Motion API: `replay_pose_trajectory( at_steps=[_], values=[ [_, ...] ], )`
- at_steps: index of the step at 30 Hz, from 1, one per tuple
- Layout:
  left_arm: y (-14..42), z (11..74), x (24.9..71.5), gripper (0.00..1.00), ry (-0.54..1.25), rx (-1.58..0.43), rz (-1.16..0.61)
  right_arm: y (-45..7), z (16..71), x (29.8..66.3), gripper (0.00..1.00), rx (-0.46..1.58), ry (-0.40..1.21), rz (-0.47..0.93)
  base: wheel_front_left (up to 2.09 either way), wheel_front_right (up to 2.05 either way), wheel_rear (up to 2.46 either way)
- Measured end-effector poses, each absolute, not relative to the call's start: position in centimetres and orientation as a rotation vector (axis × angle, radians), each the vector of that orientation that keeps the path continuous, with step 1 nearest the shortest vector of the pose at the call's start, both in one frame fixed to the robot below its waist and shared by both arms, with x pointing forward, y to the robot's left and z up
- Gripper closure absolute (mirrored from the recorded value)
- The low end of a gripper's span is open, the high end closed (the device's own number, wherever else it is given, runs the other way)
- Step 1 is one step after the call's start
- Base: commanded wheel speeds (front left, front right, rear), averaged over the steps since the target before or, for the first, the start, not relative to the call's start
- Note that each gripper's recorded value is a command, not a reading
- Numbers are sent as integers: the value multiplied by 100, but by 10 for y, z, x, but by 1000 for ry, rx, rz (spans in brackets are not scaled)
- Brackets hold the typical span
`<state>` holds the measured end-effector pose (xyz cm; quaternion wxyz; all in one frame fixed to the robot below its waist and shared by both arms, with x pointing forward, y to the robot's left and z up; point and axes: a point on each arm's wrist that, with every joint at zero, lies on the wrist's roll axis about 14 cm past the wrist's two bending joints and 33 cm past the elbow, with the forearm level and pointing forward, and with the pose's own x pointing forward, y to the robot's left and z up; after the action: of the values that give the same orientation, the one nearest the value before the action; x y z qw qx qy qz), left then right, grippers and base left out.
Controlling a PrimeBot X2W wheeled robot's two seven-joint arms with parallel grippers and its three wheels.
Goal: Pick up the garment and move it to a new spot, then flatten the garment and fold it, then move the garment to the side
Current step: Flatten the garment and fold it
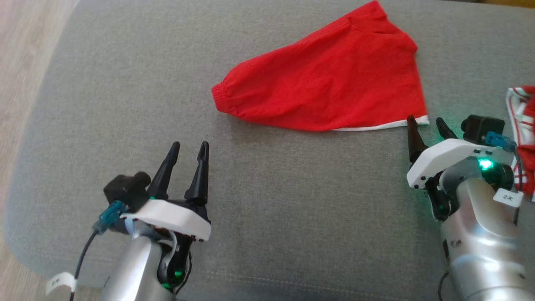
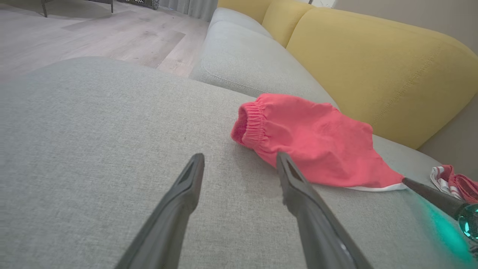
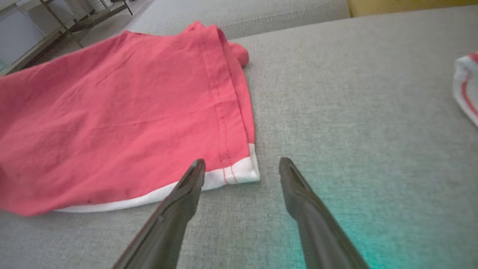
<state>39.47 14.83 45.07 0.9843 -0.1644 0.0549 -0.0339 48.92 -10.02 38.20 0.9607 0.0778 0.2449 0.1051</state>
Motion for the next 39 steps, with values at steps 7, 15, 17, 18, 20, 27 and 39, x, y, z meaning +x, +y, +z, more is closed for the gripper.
replay_pose_trajectory(
  at_steps=[7, 15, 17, 18, 20, 27, 39],
  values=[
    [153, 451, 396, 0, 107, -326, -55, -91, 373, 495, 100, 153, 532, 230, 0, 0, 0],
    [144, 460, 398, 0, 85, -331, -85, -85, 404, 493, 100, 153, 409, 266, 0, 0, 0],
    [140, 464, 398, 0, 74, -334, -97, -90, 419, 495, 100, 154, 359, 255, 0, 0, 0],
    [138, 467, 398, 0, 67, -335, -104, -93, 427, 496, 100, 154, 337, 249, 0, 0, 0],
    [134, 474, 398, 0, 51, -336, -118, -101, 446, 499, 100, 155, 285, 234, 0, 0, 0],
    [123, 479, 379, 0, 41, -342, -147, -127, 536, 508, 100, 72, 90, 229, 0, 0, 0],
    [127, 489, 361, 0, 8, -341, -131, -123, 663, 498, 100, -60, -121, 282, 0, 0, 0]
  ],
)
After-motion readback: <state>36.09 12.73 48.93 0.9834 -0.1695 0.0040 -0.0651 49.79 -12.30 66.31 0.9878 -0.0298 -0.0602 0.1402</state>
